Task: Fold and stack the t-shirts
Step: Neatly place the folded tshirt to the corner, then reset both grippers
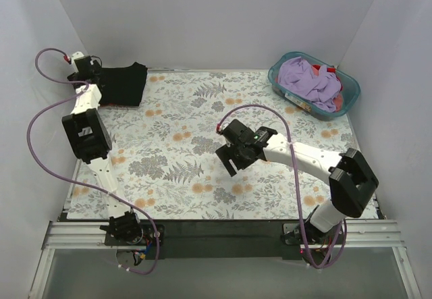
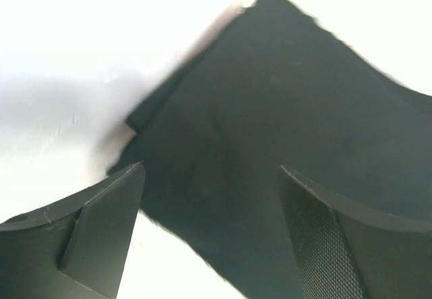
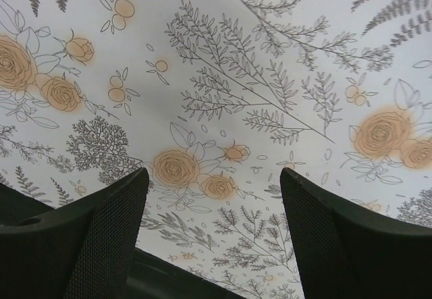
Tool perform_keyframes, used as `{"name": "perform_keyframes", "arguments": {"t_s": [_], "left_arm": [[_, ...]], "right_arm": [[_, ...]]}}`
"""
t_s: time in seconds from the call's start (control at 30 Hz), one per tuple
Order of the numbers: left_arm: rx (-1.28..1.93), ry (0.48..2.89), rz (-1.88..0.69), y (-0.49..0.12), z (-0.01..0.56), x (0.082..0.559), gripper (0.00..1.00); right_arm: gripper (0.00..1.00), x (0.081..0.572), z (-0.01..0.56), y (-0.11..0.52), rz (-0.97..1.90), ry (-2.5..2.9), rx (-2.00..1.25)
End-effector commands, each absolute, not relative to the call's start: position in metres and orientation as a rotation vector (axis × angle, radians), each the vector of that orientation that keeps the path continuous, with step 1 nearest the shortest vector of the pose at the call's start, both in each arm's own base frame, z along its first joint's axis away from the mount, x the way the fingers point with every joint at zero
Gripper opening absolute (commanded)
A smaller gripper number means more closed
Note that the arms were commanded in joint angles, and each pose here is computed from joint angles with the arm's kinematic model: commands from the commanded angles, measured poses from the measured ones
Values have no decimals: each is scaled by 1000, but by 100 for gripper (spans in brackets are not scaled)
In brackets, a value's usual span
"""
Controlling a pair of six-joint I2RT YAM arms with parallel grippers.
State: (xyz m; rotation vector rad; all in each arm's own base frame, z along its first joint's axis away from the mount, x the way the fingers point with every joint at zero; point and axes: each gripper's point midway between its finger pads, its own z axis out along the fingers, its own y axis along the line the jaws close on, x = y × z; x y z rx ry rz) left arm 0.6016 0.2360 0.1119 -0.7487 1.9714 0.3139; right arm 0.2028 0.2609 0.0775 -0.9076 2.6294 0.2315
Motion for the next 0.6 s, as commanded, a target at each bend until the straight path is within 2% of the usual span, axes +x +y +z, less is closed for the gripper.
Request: {"name": "perform_keyframes", "arguments": {"t_s": [0.0,0.07,0.1,0.2,0.3,0.33,0.4,0.5,0.57], "left_arm": [[-690,1773,177,197,240,593,79],[-646,1769,89,164,259,588,81],[-630,1728,42,148,288,577,82],[-538,1794,-126,80,291,556,84],[-437,1820,-341,-1,315,510,86],[-426,1821,-393,-20,322,482,86],[-344,1851,-524,-70,326,449,86],[-278,1859,-646,-100,338,390,87],[-256,1847,-635,-96,351,352,88]], "right_arm": [[85,222,106,243,153,2549,-746],[87,231,120,235,145,2517,-670],[87,241,124,224,119,2516,-607],[88,258,140,199,113,2502,-439],[91,272,160,173,104,2456,-302],[92,276,167,165,90,2433,-268],[98,284,188,141,51,2363,-169],[98,287,220,114,42,2260,-55],[98,283,245,101,46,2176,-12]]}}
